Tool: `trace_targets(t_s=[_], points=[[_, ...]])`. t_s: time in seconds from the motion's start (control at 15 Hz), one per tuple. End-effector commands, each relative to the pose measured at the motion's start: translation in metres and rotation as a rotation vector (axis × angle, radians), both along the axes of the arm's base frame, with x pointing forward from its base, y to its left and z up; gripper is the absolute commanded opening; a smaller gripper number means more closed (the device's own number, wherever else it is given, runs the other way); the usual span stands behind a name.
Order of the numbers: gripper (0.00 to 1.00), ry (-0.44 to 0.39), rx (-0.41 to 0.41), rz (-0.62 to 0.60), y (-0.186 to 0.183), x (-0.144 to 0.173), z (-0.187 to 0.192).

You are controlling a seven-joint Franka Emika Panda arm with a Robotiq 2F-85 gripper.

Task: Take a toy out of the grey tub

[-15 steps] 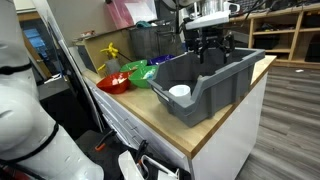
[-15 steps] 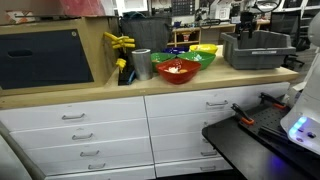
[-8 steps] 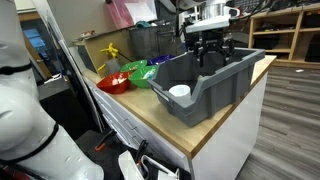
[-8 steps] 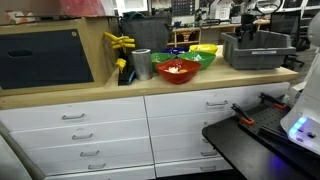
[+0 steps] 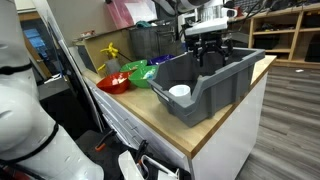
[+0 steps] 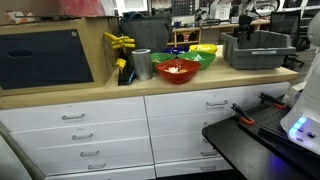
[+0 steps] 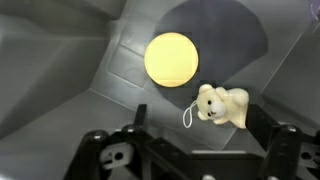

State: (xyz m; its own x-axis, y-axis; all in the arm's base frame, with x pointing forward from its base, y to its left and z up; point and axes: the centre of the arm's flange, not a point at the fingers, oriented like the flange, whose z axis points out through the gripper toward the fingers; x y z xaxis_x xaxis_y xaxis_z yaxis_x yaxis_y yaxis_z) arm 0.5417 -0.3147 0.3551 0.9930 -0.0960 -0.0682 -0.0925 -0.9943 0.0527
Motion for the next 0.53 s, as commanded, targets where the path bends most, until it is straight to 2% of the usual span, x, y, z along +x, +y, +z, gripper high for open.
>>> trace_targets(t_s=[0.0, 0.47], points=[[1.0, -0.051, -0.002, 0.038, 0.022, -0.002, -0.012], [1.0, -0.055, -0.009, 0.062, 0.035, -0.009, -0.051]])
